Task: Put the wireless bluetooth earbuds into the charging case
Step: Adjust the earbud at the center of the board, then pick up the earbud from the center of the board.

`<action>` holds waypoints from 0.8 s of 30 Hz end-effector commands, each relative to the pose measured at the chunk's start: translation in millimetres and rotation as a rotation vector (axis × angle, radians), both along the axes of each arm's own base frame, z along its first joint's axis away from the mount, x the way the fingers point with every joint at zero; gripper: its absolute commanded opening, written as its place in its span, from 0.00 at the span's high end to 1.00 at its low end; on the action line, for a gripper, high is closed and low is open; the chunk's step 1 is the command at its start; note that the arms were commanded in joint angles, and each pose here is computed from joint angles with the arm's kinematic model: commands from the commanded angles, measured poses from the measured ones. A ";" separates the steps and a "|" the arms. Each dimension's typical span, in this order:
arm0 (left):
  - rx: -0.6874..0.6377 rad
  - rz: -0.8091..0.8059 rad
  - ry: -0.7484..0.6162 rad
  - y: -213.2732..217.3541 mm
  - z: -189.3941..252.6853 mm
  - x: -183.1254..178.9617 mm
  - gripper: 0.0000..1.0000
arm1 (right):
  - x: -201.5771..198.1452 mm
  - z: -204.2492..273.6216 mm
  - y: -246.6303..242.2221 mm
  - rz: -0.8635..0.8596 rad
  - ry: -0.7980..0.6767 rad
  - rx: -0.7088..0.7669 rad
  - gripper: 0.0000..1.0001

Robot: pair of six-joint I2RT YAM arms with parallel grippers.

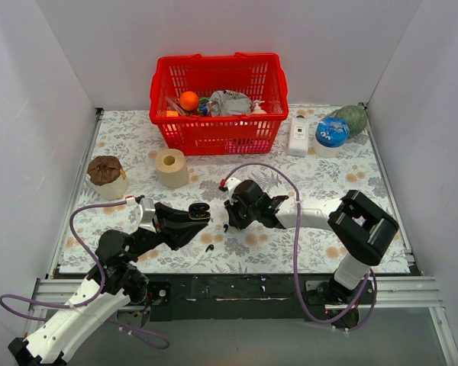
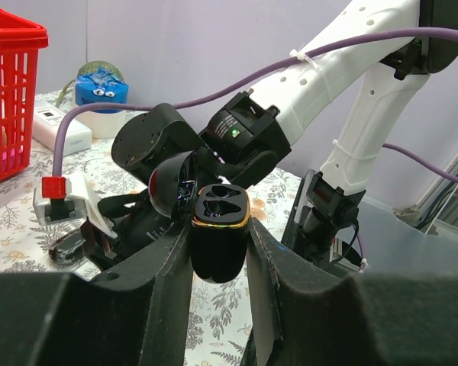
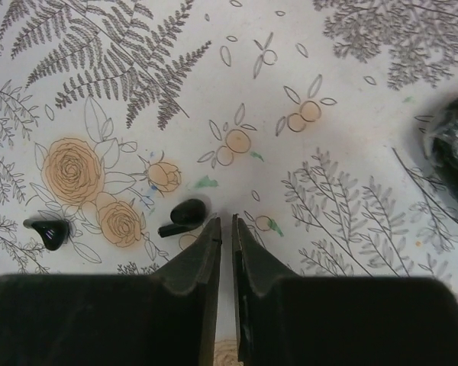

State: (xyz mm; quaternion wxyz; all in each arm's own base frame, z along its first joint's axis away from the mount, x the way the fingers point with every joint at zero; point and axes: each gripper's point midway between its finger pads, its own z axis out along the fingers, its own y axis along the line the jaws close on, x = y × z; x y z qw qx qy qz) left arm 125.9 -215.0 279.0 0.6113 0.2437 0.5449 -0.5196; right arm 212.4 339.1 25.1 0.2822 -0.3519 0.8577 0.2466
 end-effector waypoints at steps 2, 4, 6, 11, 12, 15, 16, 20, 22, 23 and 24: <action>-0.023 0.013 -0.040 4.1 18.4 -2.2 1.00 | 16.5 31.7 -13.1 -0.151 -0.041 0.039 0.76; -0.026 0.025 -0.037 5.1 19.2 -0.3 1.00 | 18.1 43.3 -11.7 -0.191 -0.030 0.071 0.72; -0.032 0.036 -0.036 6.2 20.2 1.3 1.00 | 15.1 46.4 -7.8 -0.251 0.032 0.100 0.66; -0.043 0.068 -0.031 9.1 21.8 6.2 1.00 | 6.3 49.1 6.4 -0.362 0.163 0.090 0.52; -0.043 0.071 -0.030 9.3 21.9 6.6 1.00 | 2.8 45.9 8.4 -0.372 0.176 0.075 0.49; -0.045 0.075 -0.029 10.0 22.0 7.0 1.00 | -0.1 44.5 11.7 -0.408 0.205 0.060 0.39; -0.045 0.080 -0.030 10.4 22.4 7.7 1.00 | 1.1 44.4 11.3 -0.422 0.204 0.054 0.38; -0.039 0.087 -0.021 11.3 20.0 8.7 1.00 | -2.4 36.2 10.6 -0.445 0.226 0.009 0.36; -0.038 0.099 -0.019 12.5 19.8 10.1 1.00 | -2.5 26.1 6.4 -0.484 0.238 -0.017 0.36; -0.037 0.102 -0.019 12.9 19.1 10.4 1.00 | -3.4 23.3 5.1 -0.495 0.245 -0.019 0.37; -0.041 0.106 -0.020 13.7 19.9 10.7 1.00 | -4.5 18.9 4.1 -0.503 0.251 -0.015 0.38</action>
